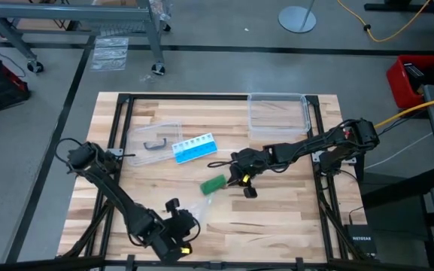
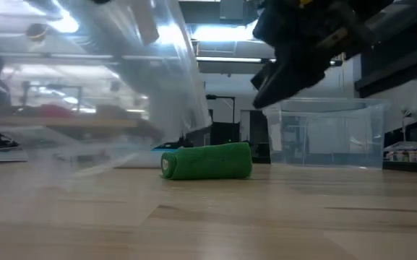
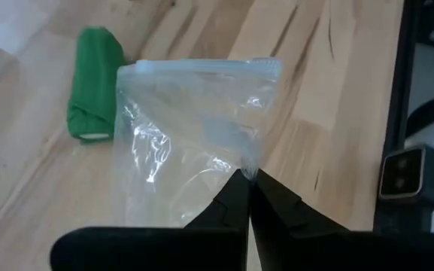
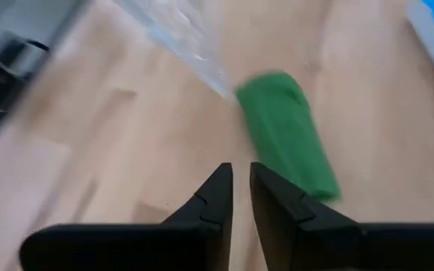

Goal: Roll bandage
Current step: Open the transparent zip bag

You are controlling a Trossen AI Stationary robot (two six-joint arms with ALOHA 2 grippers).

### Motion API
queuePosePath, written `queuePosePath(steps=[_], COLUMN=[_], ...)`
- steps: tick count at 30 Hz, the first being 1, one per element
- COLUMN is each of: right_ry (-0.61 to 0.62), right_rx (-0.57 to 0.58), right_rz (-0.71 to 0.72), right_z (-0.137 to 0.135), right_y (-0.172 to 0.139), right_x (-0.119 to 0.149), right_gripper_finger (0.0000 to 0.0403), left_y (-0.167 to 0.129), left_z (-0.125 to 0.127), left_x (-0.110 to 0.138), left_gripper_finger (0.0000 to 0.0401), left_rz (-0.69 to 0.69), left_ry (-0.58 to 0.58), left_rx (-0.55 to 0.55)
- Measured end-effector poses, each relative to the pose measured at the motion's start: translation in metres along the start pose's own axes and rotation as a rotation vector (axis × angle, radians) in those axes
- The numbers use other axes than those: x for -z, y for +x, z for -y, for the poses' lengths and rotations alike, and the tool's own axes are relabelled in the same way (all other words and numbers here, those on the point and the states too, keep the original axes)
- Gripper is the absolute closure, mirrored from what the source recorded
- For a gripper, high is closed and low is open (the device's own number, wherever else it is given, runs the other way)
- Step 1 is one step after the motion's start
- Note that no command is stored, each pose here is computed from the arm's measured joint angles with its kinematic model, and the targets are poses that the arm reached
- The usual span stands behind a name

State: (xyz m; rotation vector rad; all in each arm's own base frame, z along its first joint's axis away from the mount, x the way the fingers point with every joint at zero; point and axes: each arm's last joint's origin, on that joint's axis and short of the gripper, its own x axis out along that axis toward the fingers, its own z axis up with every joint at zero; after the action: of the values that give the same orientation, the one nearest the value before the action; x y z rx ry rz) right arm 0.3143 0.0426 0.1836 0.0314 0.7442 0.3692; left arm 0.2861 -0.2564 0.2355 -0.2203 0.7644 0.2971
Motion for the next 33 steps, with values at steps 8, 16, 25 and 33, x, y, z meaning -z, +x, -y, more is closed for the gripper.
queuePosePath(steps=[8,16,25,33], right_ry=[-0.043,-0.064,-0.148,-0.144], right_rx=[-0.118,-0.165,-0.151,-0.037], right_rz=[0.110,0.145,0.269,0.347], right_z=[-0.004,-0.010,-0.034,-0.035], right_y=[-0.001,0.000,0.003,0.001], right_x=[-0.011,-0.014,-0.027,-0.034], right_gripper_finger=[0.0349,0.0349,0.0349,0.0349], left_y=[-0.011,-0.023,-0.045,-0.061], left_z=[0.007,0.015,0.030,0.040], left_x=[0.008,0.019,0.030,0.037], left_gripper_finger=[0.0401,0.0401,0.0401,0.0401], left_rz=[0.043,0.112,0.337,0.434], left_ry=[-0.035,-0.027,-0.009,-0.018], left_rx=[0.010,0.019,0.019,0.048])
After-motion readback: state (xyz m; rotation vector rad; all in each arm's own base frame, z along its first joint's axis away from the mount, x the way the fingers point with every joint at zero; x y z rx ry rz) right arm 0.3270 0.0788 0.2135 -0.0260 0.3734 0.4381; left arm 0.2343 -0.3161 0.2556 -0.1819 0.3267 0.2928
